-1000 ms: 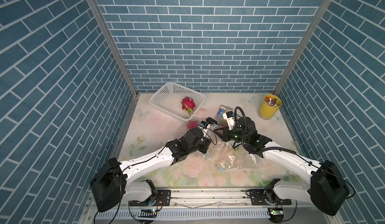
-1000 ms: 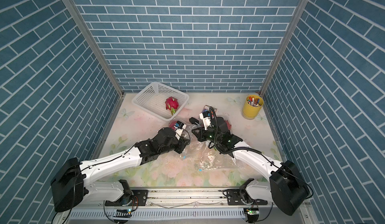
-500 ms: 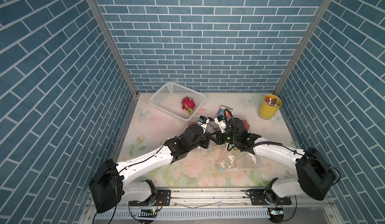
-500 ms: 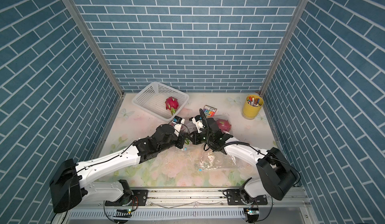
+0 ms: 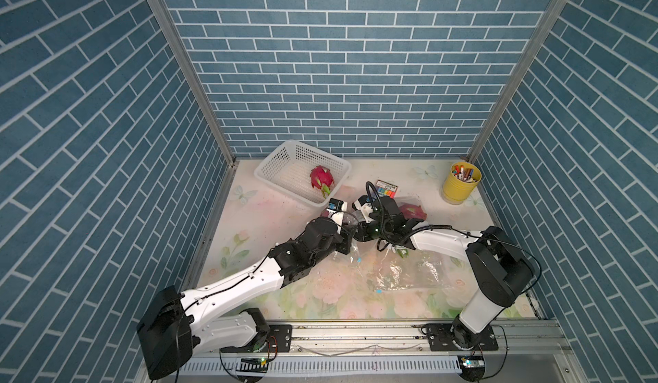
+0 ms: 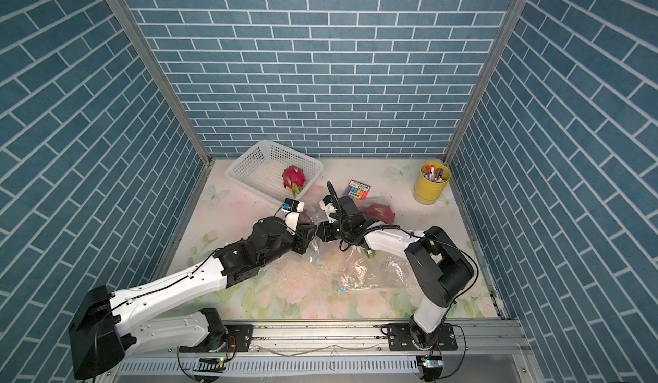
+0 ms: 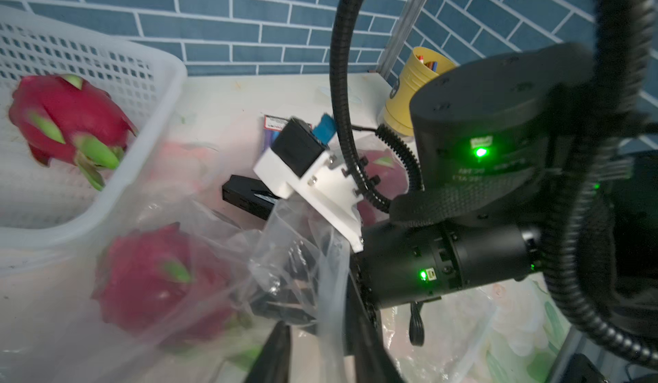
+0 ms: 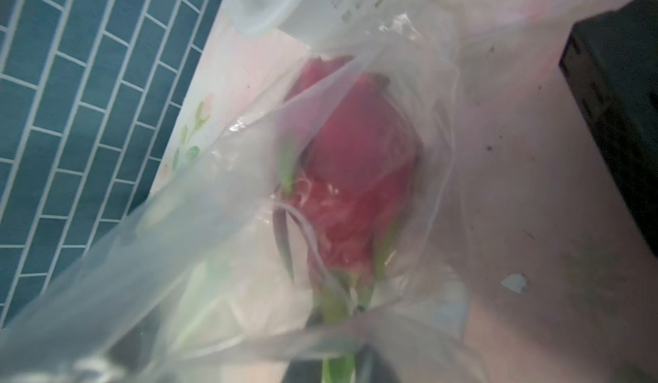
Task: Open the zip-top bag and take out the dragon fruit
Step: Pick up the dragon fruit from the zipper food storage bag.
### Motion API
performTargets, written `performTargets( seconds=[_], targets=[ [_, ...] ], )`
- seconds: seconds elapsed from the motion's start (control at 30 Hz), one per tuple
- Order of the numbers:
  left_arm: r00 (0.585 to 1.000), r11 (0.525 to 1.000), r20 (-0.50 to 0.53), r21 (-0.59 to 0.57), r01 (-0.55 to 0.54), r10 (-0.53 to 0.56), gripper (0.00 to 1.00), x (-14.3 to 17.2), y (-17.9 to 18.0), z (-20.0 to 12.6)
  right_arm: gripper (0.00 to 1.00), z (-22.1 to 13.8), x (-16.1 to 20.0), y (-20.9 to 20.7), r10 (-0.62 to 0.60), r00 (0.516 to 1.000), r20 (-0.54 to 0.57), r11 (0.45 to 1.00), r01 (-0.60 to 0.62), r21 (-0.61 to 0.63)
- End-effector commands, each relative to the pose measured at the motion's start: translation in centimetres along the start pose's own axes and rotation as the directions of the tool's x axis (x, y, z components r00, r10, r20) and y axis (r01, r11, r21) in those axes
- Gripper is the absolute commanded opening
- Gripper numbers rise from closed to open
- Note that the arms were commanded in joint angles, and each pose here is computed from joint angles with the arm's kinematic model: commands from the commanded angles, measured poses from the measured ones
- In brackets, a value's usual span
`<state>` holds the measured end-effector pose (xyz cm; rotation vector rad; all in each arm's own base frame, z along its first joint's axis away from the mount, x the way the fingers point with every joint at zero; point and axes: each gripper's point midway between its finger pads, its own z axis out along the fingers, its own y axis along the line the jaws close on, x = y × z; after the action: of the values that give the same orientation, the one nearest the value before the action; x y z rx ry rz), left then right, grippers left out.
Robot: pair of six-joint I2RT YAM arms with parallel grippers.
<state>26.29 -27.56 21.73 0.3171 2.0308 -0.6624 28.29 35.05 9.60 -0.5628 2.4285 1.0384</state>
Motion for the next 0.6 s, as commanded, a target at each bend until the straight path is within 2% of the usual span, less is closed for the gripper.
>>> performTargets(
  seconds=[0.0, 0.03, 0.1, 0.2, 0.3, 0.4, 0.57],
  targets=[
    [0.997, 0.991, 0.073, -0.125, 0.037, -0.028, 0.59, -0.5, 3.2, -0.6, 0.21, 0.3, -0.3, -0.2, -0.032, 0.999, -0.014, 0.999, 0.033, 0.036],
    [0.995, 0.986, 0.092, -0.16, 0.051, -0.036, 0.62, -0.4, 4.3, -0.8, 0.22, 0.4, -0.2, 0.0, -0.033, 0.999, -0.014, 0.999, 0.033, 0.034],
    [0.99, 0.974, 0.122, -0.206, 0.092, -0.068, 0.61, 0.0, 6.8, -1.1, 0.23, 0.5, -0.2, 0.4, -0.037, 0.999, -0.017, 0.999, 0.037, 0.033],
    [0.973, 0.959, 0.175, -0.212, 0.186, -0.15, 0.5, 0.5, 10.6, -1.3, 0.24, 1.0, -0.1, 1.3, -0.054, 0.998, -0.019, 0.998, 0.055, 0.035],
    [0.959, 0.944, 0.182, -0.213, 0.253, -0.216, 0.32, 2.3, 13.7, -1.1, 0.25, 1.7, 0.1, 1.5, -0.058, 0.998, -0.029, 0.997, 0.059, 0.047],
    [0.964, 0.937, 0.183, -0.255, 0.238, -0.195, 0.18, 3.2, 15.2, -0.9, 0.28, 2.6, 0.4, 0.8, -0.046, 0.998, -0.039, 0.996, 0.049, 0.072],
    [0.976, 0.94, 0.124, -0.27, 0.208, -0.181, 0.09, 5.6, 16.0, 0.9, 0.38, 3.3, -0.1, -0.2, -0.045, 0.999, -0.021, 0.991, 0.047, 0.129]
  ],
)
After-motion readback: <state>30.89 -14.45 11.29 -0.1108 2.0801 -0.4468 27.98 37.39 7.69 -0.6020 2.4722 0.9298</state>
